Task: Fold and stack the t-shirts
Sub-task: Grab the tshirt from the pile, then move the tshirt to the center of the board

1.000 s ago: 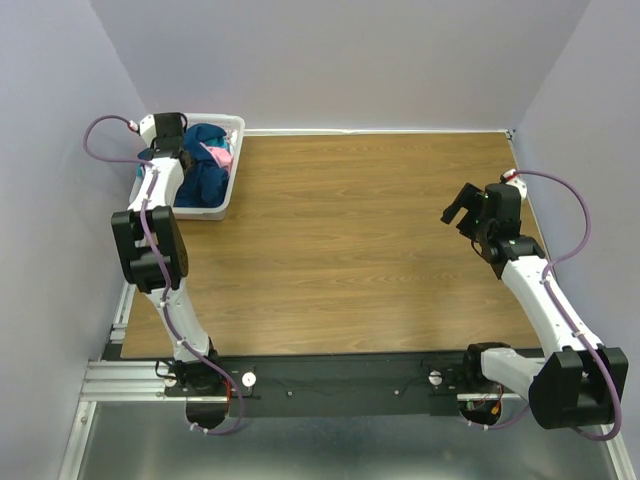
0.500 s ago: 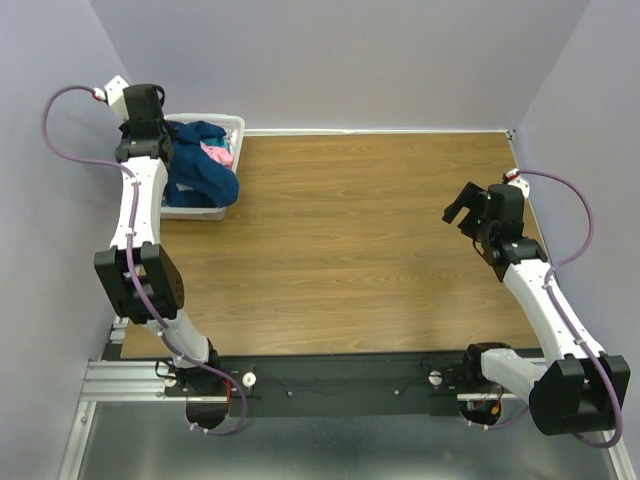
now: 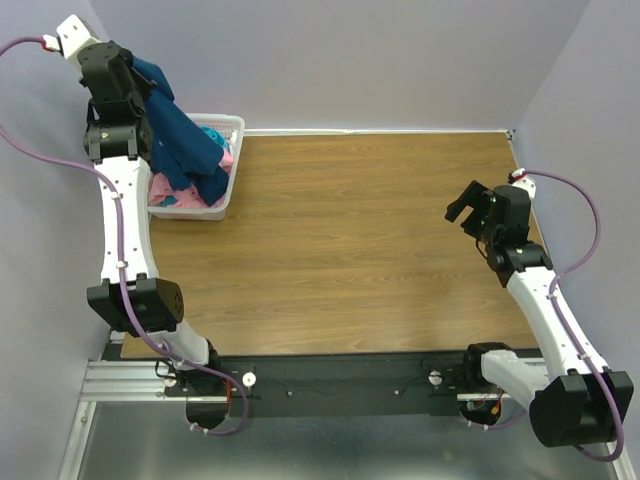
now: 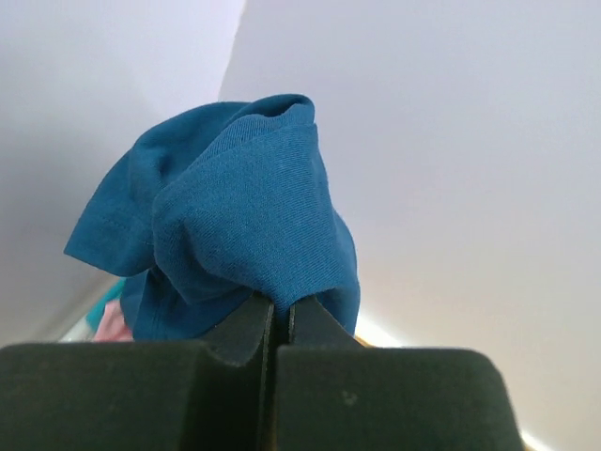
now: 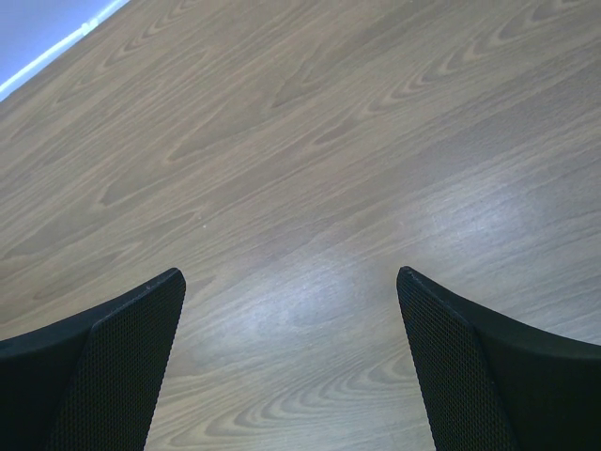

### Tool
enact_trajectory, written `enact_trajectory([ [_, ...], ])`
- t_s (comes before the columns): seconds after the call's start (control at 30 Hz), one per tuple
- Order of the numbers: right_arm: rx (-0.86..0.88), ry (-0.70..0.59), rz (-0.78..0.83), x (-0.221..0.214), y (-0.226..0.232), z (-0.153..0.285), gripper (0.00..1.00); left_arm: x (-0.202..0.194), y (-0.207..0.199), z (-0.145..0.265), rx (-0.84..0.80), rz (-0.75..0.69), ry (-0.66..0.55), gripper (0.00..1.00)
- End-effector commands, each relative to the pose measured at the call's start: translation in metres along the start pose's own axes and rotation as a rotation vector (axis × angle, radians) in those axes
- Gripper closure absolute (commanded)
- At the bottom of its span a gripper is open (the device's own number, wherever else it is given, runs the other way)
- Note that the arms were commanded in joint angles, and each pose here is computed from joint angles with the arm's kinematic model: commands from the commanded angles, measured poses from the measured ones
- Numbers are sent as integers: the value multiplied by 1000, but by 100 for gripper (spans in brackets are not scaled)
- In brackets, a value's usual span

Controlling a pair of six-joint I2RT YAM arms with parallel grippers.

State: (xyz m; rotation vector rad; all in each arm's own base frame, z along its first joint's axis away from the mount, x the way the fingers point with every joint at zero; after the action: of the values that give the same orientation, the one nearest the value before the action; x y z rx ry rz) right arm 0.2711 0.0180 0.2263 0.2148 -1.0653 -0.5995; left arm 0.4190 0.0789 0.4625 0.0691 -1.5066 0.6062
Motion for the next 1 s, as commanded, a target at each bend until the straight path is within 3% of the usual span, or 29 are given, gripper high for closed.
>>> enact_trajectory([
  [0.0, 16, -32, 6, 8, 2, 7, 0, 70, -24, 44, -191, 6, -206, 100],
  [0.3, 40, -50, -16, 17, 9, 11, 0, 104, -100, 128, -624, -25, -330, 100],
  [0.5, 77, -87, -41, 28, 17, 21, 0, 99, -155, 208, -880, -2, -358, 100],
  [0.57, 82, -111, -51, 31, 17, 27, 0, 80, -165, 218, -929, 24, -316, 100],
  [0.6, 76, -123, -61, 33, 17, 28, 0, 86, -171, 245, -1017, 66, -367, 100],
  [0.7, 82, -156, -57, 39, 17, 36, 0, 39, -193, 267, -1168, 64, -292, 100],
  [0.8, 86, -178, -66, 40, 15, 42, 0, 3, -200, 261, -1193, 48, -218, 100],
  [0.87, 74, -195, -74, 39, 12, 45, 0, -47, -199, 233, -1062, 28, -106, 99],
  [0.9, 73, -201, -75, 39, 11, 46, 0, -74, -199, 217, -987, 8, -41, 88],
  [0.97, 65, -199, -70, 38, 9, 45, 0, -130, -187, 181, -809, -40, 89, 80],
])
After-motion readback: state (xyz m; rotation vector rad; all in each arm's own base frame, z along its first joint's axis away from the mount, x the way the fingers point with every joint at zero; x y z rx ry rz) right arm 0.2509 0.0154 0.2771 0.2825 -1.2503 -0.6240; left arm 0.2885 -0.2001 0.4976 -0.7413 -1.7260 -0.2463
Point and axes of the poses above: each gripper's point midway between its finger pads, its own z axis back along the fingers, its own y axis along the line the jaws close on, x = y × z, the point moved 7 cm from there along z, back along the fingers, and after that the axes turned 7 degrees about -z, right-handed, at the moved point
